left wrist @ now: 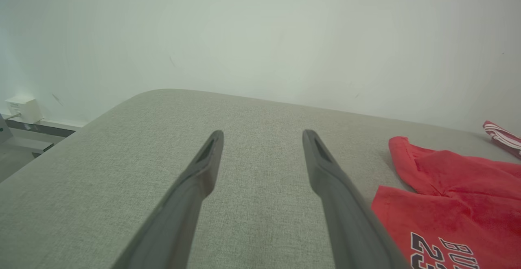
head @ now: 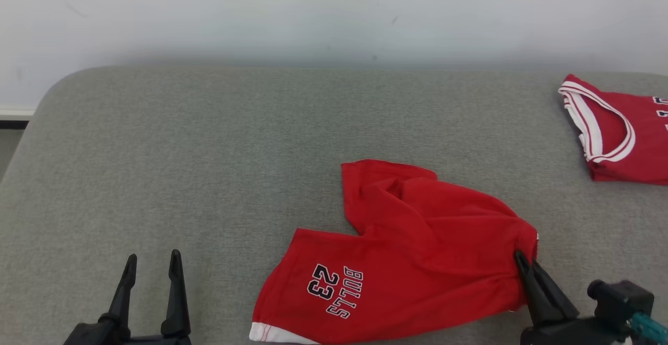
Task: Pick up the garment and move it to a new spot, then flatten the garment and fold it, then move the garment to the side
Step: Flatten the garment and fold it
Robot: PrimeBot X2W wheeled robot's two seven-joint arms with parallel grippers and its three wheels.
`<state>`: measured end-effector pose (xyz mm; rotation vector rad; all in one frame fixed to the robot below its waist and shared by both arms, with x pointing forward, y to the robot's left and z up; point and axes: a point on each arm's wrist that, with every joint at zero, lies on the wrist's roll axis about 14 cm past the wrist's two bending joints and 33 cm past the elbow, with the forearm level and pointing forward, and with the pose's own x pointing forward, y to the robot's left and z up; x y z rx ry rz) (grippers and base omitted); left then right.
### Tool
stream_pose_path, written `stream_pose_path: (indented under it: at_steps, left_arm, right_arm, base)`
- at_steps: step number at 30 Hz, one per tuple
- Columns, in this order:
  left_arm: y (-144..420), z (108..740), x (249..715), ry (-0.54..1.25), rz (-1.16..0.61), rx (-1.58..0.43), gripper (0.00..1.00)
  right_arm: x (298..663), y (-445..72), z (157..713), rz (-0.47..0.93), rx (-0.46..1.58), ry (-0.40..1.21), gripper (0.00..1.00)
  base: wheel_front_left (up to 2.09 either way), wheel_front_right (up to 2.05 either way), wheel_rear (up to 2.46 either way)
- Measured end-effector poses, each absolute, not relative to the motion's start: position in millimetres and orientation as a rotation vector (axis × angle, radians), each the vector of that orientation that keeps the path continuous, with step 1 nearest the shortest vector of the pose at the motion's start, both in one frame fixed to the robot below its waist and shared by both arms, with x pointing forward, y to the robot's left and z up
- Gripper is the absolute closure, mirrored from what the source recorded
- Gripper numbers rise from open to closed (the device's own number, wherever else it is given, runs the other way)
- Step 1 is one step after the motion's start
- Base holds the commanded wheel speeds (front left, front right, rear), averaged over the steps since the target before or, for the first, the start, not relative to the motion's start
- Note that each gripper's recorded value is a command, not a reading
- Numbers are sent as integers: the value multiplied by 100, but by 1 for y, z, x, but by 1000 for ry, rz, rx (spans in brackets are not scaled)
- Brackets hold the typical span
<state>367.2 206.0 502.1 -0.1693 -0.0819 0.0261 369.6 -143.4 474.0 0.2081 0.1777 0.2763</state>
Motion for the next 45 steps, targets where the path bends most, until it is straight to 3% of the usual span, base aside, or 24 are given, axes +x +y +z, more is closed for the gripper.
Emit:
stream_pose_path:
  at_steps: [23, 28, 29, 30, 31, 45]
  left_arm:
    - [225, 497, 347, -61, 97, -171, 0]
    - [228, 494, 348, -50, 106, -170, 0]
    - [228, 493, 347, -48, 109, -170, 0]
    - [229, 492, 347, -45, 109, -170, 0]
    - [228, 492, 347, -45, 109, -170, 0]
    - [217, 498, 350, -67, 69, -176, 0]
  right_arm:
    - [504, -106, 458, 335, 57, 239, 100]
    - [515, -101, 440, 330, 31, 303, 100]
    - [515, -99, 436, 330, 27, 320, 66]
    - [516, -98, 435, 333, 26, 320, 9]
    - [516, -96, 436, 336, 23, 316, 0]
    - [490, -119, 466, 329, 38, 181, 0]
  base:
    - [0, 0, 0]
    - [0, 0, 0]
    - [0, 0, 0]
    - [0, 0, 0]
    - [0, 0, 0]
    - [0, 0, 0]
